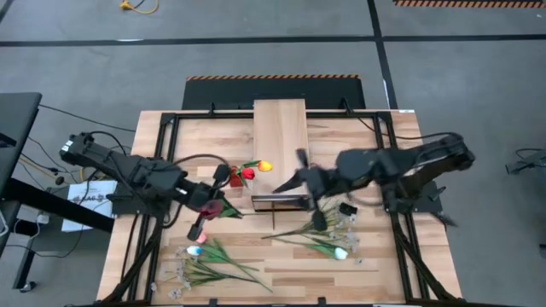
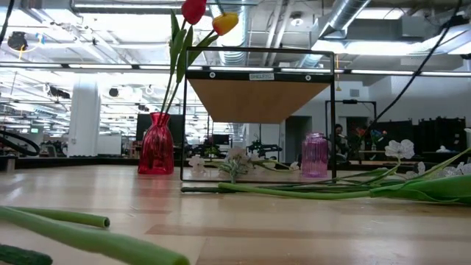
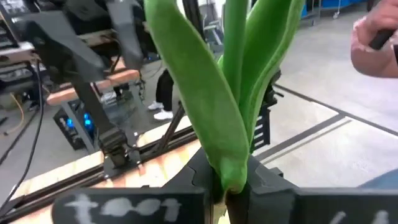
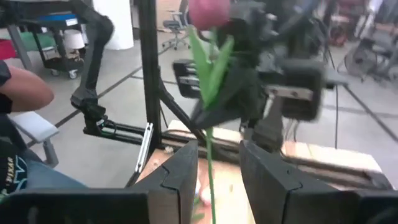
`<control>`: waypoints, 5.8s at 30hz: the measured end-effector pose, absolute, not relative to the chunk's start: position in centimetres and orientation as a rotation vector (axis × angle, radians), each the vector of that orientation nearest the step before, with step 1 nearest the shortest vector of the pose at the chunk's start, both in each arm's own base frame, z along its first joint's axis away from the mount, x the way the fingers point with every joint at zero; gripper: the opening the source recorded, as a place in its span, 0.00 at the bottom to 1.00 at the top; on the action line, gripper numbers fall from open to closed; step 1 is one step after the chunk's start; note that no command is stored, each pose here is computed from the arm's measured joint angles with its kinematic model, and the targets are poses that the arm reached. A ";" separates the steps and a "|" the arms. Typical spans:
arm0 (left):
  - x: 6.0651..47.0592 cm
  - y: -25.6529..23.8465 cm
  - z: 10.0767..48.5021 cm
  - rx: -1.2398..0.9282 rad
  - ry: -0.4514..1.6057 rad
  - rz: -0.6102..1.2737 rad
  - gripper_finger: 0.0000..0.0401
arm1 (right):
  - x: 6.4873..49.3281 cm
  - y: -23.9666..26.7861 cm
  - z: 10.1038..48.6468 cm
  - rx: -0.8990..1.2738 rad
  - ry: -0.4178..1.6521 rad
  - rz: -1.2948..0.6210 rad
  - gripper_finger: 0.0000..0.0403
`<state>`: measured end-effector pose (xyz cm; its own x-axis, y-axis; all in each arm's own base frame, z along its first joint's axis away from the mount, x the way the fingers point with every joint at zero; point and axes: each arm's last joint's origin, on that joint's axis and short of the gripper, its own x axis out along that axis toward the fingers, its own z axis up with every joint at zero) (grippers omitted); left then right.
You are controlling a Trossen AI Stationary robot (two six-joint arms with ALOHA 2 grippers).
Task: Pick and place flowers into a vace then onto a shelf
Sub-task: Put the dark red tulip into the red flower vase
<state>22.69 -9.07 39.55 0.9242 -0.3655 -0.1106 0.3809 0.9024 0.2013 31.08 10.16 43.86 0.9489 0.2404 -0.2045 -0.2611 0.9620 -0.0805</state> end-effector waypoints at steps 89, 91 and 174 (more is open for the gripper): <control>18.1 4.0 35.5 -0.110 0.350 0.235 0.00 | 22.5 8.0 45.8 -0.110 0.392 0.277 0.28; 18.2 4.0 35.1 -0.119 0.362 0.225 0.00 | 22.4 8.0 45.8 -0.111 0.397 0.277 0.28; 18.2 3.9 27.2 -0.169 0.547 0.224 0.39 | 22.1 7.7 44.9 -0.116 0.497 0.256 0.28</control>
<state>18.20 3.88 27.15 0.8305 0.1657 -0.5318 -0.2552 0.9618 -0.0987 22.10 7.68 44.93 0.8478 0.2142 -0.4852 -0.2702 0.9616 -0.0476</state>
